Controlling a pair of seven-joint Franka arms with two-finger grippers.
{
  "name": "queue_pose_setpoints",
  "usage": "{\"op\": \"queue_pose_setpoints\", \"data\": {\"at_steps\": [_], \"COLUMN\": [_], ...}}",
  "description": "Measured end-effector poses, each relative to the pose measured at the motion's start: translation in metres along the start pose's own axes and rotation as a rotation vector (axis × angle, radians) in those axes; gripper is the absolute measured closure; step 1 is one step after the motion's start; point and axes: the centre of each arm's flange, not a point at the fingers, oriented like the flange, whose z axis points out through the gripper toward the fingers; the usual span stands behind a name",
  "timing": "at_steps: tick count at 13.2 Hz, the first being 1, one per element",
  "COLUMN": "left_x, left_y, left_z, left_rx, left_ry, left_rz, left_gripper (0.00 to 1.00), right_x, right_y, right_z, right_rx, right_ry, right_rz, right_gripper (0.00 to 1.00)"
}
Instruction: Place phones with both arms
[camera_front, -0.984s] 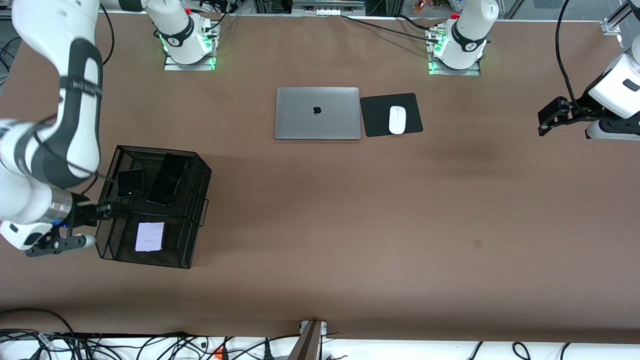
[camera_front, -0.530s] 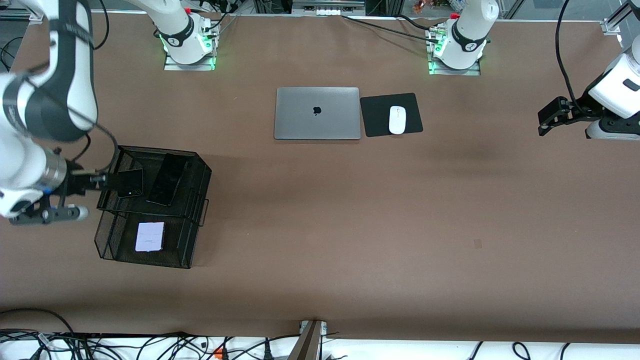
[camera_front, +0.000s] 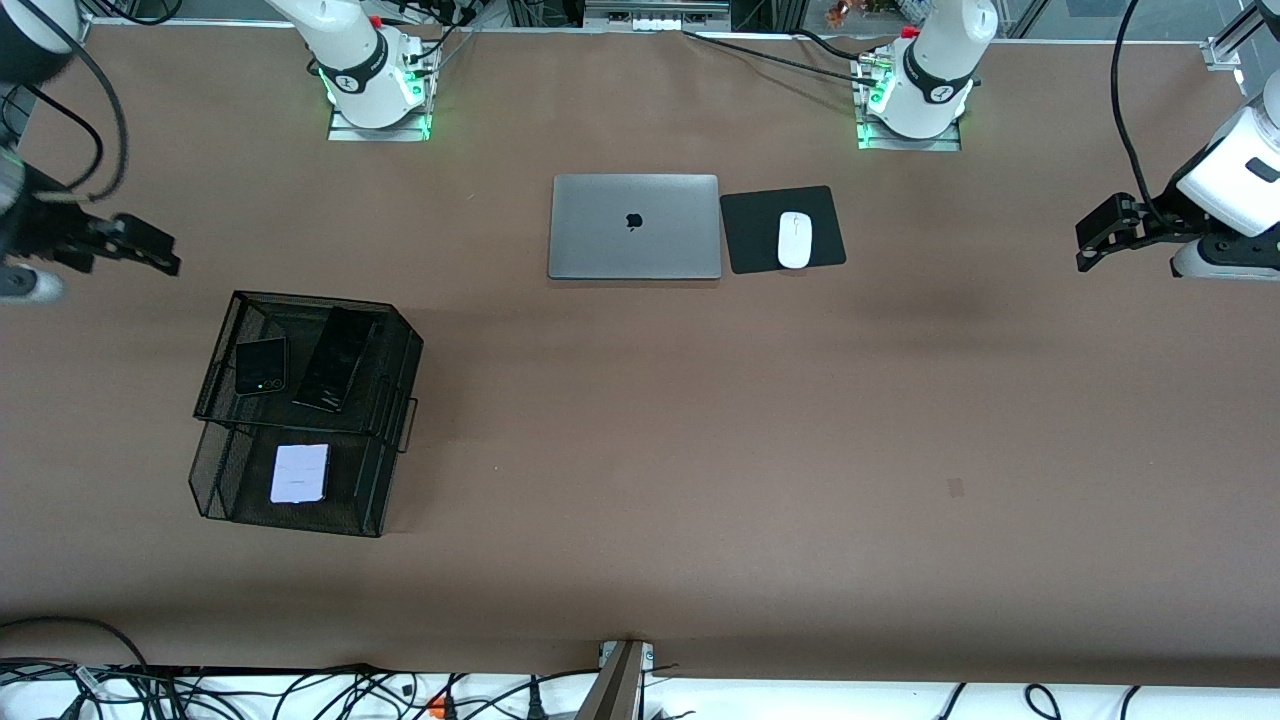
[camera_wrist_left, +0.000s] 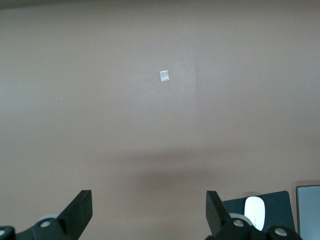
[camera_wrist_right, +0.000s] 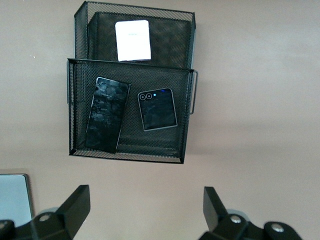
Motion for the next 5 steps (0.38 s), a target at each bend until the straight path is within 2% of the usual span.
{"op": "queue_pose_setpoints", "data": {"at_steps": [5], "left_x": [-0.0001], "left_y": [0.0000], "left_z": [0.0001], "left_rx": [0.000], "left_ry": [-0.001], "left_rz": [0.000], "left_gripper": [0.00], "right_x": [-0.0040], "right_y": [-0.0005], "right_z": [0.0007], "right_rx": [0.000], "right_ry": [-0.026], "right_rz": [0.004], "right_gripper": [0.00]}}
